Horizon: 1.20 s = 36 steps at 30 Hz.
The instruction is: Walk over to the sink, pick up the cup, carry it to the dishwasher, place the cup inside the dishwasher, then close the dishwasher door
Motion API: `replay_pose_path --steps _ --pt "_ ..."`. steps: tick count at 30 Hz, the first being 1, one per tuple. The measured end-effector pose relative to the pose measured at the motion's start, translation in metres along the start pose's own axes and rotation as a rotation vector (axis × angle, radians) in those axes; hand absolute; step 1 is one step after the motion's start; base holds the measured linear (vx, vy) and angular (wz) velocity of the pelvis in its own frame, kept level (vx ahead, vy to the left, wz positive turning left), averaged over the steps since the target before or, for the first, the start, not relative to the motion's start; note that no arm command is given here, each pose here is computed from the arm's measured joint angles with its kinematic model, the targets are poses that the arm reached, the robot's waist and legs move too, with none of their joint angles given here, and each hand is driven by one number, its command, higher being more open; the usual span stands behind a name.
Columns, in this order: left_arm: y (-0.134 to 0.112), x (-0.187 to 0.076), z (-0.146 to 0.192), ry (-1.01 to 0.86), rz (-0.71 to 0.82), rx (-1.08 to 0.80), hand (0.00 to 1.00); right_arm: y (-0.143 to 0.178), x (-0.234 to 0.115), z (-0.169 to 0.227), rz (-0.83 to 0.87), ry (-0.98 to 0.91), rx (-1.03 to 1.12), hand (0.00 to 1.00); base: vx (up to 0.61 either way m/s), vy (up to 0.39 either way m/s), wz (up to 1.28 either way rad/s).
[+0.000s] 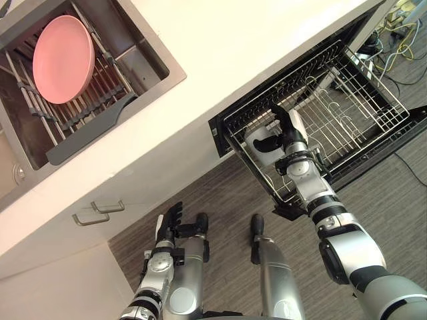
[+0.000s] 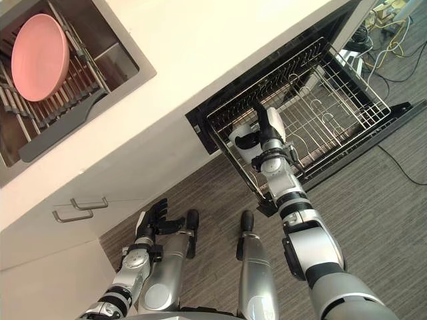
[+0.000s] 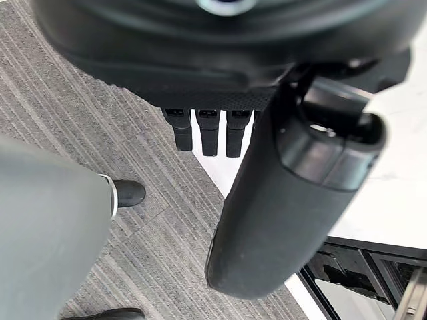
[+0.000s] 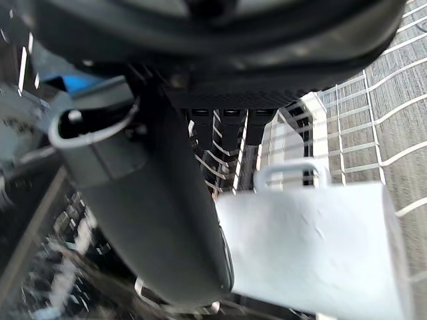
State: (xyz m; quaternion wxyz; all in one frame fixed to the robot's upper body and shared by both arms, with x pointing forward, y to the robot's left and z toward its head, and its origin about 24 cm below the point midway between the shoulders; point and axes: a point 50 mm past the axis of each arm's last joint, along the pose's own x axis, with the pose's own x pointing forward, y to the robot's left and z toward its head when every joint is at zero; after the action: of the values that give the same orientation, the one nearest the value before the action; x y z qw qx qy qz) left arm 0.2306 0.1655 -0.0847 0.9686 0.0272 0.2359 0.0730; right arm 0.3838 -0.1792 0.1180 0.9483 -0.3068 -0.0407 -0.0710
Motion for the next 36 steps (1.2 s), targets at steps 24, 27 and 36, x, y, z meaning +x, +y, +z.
replay_pose_path --steps 24,27,36 --pt "0.016 -0.034 -0.061 0.22 0.022 0.03 0.9 -0.005 -0.158 -0.065 -0.178 0.091 0.382 0.9 0.06 0.002 0.0" --pt "0.019 -0.043 -0.072 0.254 0.025 0.029 0.9 -0.014 -0.182 -0.065 -0.227 0.09 0.435 0.9 0.14 0.037 0.05" --pt "0.024 -0.057 -0.088 0.305 0.037 0.046 0.9 -0.02 -0.202 -0.041 -0.268 -0.021 0.556 0.9 0.05 0.022 0.04"
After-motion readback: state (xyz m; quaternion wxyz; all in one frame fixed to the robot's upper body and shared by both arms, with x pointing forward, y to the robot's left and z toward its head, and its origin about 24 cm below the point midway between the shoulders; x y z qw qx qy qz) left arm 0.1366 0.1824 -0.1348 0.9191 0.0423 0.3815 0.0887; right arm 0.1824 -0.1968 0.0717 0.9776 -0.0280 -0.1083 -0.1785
